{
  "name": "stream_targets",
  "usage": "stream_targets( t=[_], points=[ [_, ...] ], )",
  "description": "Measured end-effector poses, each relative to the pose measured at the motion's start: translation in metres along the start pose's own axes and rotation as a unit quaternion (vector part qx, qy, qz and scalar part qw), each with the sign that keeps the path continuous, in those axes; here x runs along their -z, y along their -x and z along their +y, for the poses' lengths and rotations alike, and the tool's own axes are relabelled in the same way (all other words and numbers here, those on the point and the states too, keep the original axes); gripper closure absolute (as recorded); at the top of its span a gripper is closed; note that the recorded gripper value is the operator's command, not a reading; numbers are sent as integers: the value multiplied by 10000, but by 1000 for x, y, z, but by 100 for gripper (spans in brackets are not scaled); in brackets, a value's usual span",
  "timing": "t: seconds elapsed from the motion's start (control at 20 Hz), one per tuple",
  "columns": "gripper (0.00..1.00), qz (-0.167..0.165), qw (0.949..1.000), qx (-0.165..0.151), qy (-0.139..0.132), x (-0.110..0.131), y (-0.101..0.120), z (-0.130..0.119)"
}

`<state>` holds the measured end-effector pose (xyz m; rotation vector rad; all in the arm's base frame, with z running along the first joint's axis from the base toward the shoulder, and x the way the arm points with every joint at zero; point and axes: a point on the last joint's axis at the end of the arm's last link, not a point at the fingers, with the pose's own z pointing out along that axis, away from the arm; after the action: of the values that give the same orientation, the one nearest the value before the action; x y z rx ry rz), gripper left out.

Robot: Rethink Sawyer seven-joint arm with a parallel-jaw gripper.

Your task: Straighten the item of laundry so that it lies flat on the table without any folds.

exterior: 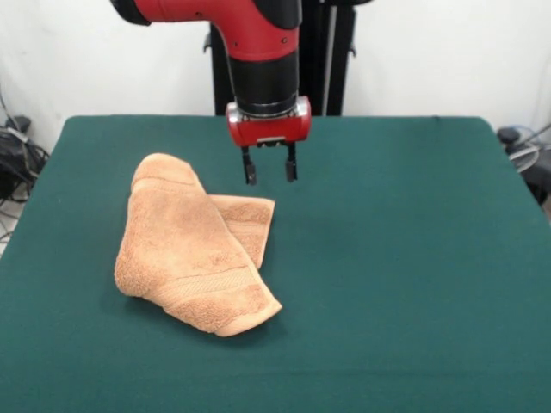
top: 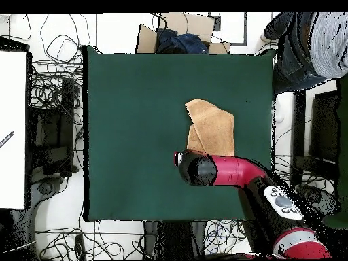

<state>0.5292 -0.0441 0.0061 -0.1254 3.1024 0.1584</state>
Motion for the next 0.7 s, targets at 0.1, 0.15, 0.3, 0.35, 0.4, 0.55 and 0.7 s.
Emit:
stream_targets(
  t=[0.1, 0.15, 0.3, 0.35, 0.4, 0.55, 0.7],
  points=[
    [0, -93, 10000, -19, -5, -4, 0, -1],
    [0, -149, 9999, -33, -1, -7, 0, -1],
    [0, -238, 9997, -69, 5, -16, -4, -2],
    [0, -276, 9996, -93, 1, -21, -7, -2],
    [0, -291, 9995, -105, 0, -23, -8, -3],
    [0, -325, 9993, -167, 3, -35, -16, -5],
    [0, -308, 9993, -211, 12, -43, -23, -6]
  ],
)
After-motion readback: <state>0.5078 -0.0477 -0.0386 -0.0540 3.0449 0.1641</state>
